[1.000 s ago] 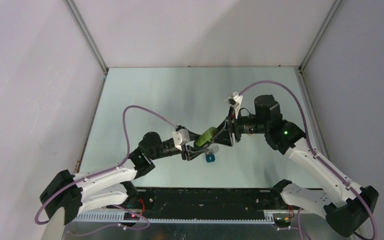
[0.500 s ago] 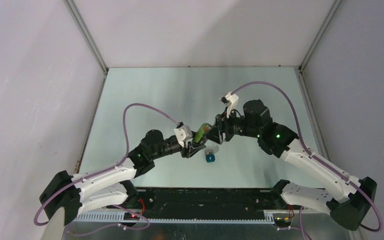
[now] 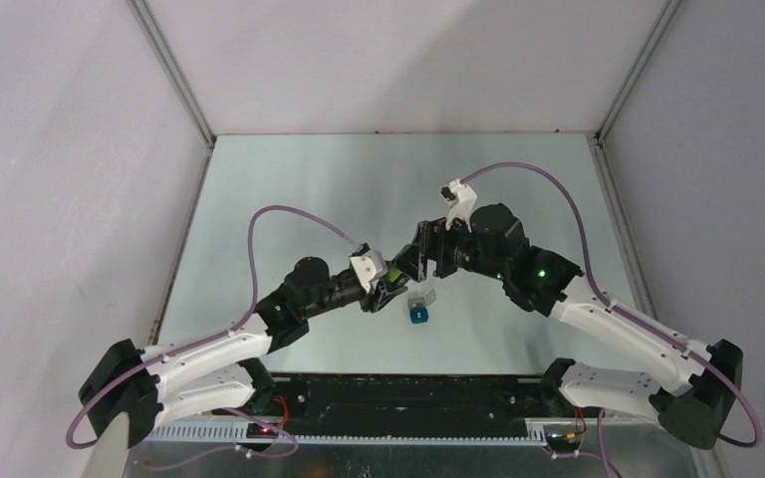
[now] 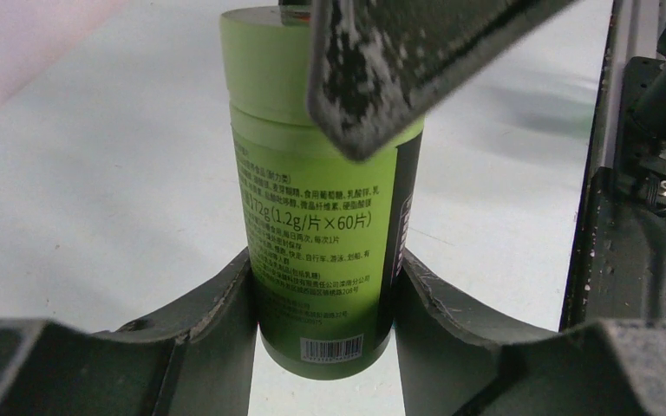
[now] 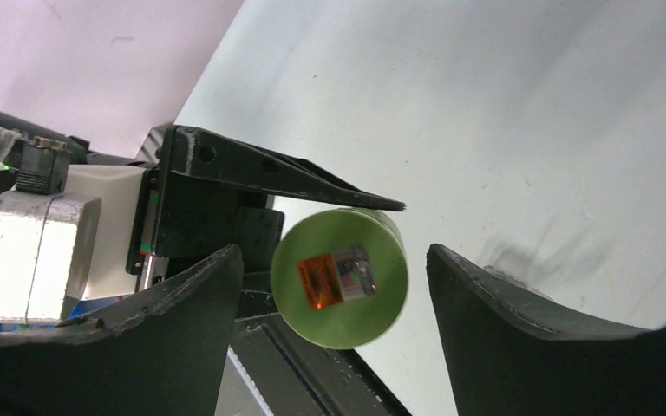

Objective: Sort the pills into containers

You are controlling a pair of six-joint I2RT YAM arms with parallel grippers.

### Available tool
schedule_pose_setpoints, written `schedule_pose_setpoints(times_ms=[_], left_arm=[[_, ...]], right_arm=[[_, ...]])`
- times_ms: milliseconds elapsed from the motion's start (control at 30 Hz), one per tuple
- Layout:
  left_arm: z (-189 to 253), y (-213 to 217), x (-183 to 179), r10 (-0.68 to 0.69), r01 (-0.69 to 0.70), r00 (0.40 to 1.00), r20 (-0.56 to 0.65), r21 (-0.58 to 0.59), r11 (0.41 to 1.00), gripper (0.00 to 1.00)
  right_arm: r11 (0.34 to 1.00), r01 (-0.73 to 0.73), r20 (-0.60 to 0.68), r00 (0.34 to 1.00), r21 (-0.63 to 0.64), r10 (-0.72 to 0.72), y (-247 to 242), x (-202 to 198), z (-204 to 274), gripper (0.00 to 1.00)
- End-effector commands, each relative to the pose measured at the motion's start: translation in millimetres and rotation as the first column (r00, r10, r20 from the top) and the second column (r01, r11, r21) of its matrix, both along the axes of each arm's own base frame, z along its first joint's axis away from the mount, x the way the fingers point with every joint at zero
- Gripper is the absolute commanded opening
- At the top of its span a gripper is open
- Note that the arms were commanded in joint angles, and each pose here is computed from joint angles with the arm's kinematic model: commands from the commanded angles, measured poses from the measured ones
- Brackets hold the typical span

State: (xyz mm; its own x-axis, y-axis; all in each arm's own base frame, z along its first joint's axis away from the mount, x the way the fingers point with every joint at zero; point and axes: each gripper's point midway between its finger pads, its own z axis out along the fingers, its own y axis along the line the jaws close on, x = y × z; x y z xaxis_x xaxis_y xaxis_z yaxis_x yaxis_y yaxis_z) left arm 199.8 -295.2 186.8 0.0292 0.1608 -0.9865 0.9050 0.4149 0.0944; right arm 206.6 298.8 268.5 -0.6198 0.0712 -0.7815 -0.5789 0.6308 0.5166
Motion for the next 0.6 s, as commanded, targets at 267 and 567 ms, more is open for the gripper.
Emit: schedule_pose_setpoints(times_ms=[267,567], left_arm=[[46,-12,2,-0.021,0.030,0.997,0.072,-0.117,0.993,0.06],[49,7,23,0.154,-0.146,0.987,0.038,-0.149,0.978,0.71]], right_arm=[[0.997,-0.059,-0.059,0.997,-0.046,0.057,17,2,-13,0.72],[0.952,0.276,0.041,0.961,-0.133,-0.273,-29,64,-15,0.36]])
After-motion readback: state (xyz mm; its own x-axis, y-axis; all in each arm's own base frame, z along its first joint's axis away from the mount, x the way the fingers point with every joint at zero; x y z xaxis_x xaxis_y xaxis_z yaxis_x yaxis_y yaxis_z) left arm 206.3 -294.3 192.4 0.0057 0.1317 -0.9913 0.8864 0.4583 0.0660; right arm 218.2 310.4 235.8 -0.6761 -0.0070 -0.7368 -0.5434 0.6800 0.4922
